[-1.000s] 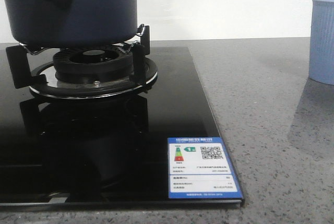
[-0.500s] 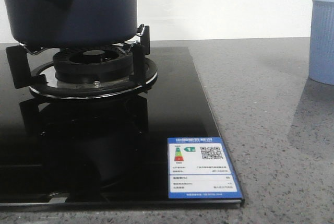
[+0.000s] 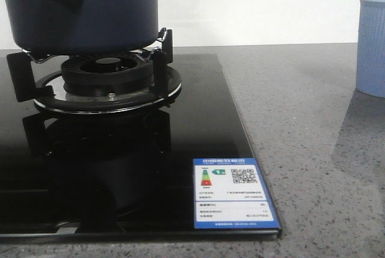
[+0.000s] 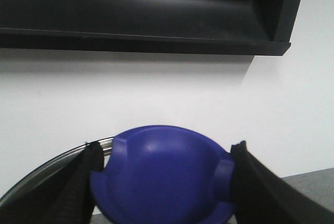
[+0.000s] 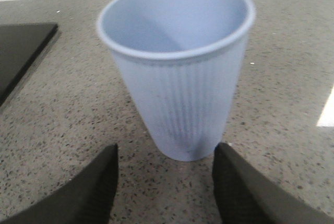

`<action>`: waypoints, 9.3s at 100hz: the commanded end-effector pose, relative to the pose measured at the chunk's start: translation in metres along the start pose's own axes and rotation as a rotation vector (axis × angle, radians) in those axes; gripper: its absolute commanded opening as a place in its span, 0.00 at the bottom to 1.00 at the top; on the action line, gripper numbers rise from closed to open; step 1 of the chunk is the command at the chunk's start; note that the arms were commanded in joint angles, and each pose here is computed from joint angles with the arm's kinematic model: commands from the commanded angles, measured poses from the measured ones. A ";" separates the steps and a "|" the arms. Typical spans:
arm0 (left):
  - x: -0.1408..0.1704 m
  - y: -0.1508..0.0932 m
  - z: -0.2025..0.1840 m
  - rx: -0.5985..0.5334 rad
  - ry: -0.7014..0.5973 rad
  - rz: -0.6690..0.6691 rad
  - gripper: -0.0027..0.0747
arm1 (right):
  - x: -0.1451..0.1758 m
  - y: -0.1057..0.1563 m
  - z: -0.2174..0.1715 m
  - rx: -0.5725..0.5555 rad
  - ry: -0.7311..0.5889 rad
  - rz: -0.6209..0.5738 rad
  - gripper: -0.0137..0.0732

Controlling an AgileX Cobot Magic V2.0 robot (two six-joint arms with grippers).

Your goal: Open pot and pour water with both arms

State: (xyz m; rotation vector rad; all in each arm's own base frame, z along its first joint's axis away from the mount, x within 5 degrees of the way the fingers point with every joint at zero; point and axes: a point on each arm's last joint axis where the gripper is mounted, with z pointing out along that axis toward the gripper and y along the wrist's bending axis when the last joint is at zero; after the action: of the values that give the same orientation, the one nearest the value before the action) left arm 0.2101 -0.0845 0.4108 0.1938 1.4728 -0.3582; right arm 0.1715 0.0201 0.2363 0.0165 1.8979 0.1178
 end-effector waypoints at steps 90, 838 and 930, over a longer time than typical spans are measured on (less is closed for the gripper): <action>-0.028 0.002 -0.008 -0.030 -0.154 0.006 0.52 | -0.013 -0.002 0.066 0.101 -0.181 -0.064 0.86; -0.032 0.021 -0.009 -0.118 -0.178 0.041 0.52 | -0.138 0.009 0.046 -0.139 -0.276 -0.275 0.66; -0.031 0.021 -0.009 -0.117 -0.177 0.041 0.52 | -0.031 -0.052 0.077 -0.161 -0.148 -0.167 0.66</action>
State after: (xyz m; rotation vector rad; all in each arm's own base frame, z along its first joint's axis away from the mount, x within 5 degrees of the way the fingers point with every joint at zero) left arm 0.2168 -0.0653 0.4115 0.1425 1.4669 -0.2684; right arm 0.2523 -0.0291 0.2220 -0.2150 1.8384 0.1308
